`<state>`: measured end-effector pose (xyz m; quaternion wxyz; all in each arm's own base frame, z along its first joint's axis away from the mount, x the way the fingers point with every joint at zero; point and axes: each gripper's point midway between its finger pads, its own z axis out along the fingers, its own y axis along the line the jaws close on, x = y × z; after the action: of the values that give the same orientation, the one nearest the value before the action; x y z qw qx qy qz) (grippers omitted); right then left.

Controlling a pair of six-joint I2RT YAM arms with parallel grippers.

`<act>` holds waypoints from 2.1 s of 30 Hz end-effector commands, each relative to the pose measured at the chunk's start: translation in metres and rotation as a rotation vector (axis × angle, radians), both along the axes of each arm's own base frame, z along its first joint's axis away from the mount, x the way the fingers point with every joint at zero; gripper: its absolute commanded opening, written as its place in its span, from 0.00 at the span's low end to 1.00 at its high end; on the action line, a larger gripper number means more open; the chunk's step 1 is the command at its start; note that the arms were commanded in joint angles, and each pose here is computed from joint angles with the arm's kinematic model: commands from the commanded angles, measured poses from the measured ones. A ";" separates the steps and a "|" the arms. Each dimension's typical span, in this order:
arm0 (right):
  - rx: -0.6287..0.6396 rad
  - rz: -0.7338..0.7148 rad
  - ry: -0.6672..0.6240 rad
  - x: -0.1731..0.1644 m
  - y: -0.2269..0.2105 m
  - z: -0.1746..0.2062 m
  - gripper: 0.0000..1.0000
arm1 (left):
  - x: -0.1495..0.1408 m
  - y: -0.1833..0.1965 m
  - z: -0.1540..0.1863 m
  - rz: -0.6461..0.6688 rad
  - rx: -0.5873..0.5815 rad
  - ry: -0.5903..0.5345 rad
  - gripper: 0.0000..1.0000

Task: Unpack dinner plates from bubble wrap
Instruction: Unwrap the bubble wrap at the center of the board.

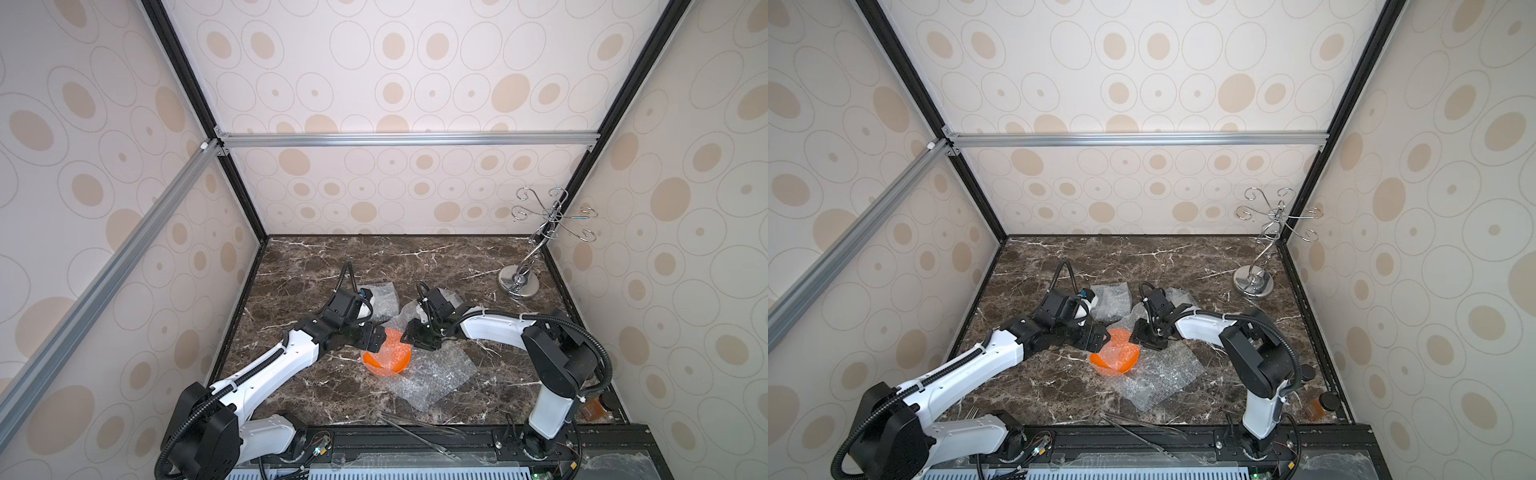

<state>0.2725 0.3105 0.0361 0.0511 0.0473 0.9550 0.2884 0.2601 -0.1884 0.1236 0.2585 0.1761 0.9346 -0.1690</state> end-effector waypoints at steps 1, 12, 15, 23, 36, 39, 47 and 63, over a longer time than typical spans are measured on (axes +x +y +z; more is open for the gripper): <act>0.000 -0.035 -0.004 0.001 0.003 0.002 0.54 | 0.000 -0.003 0.009 -0.011 -0.019 -0.027 0.97; -0.014 -0.092 -0.056 0.005 0.001 0.006 0.31 | 0.001 -0.006 0.011 -0.014 -0.050 -0.043 0.97; -0.013 -0.077 -0.081 0.008 0.002 0.014 0.20 | -0.001 -0.005 0.011 -0.016 -0.050 -0.046 0.97; -0.001 -0.030 -0.136 0.016 0.010 0.037 0.00 | 0.000 -0.003 0.017 -0.028 -0.026 -0.055 0.97; 0.016 0.059 -0.219 0.045 0.039 0.080 0.00 | 0.008 -0.001 0.038 -0.020 -0.002 -0.083 0.97; 0.025 0.090 -0.236 0.057 0.053 0.089 0.00 | 0.007 0.003 0.045 -0.003 0.004 -0.099 0.97; 0.023 0.185 -0.284 0.093 0.091 0.098 0.00 | -0.001 0.024 0.051 0.094 0.020 -0.113 0.97; -0.012 0.236 -0.287 0.140 0.106 0.073 0.32 | -0.026 0.011 0.058 0.212 -0.298 -0.047 0.94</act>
<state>0.4099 0.4185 0.1034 0.1556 -0.0993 0.9378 0.2940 0.2358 -0.1646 0.1762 0.3259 0.0691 0.9169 -0.2199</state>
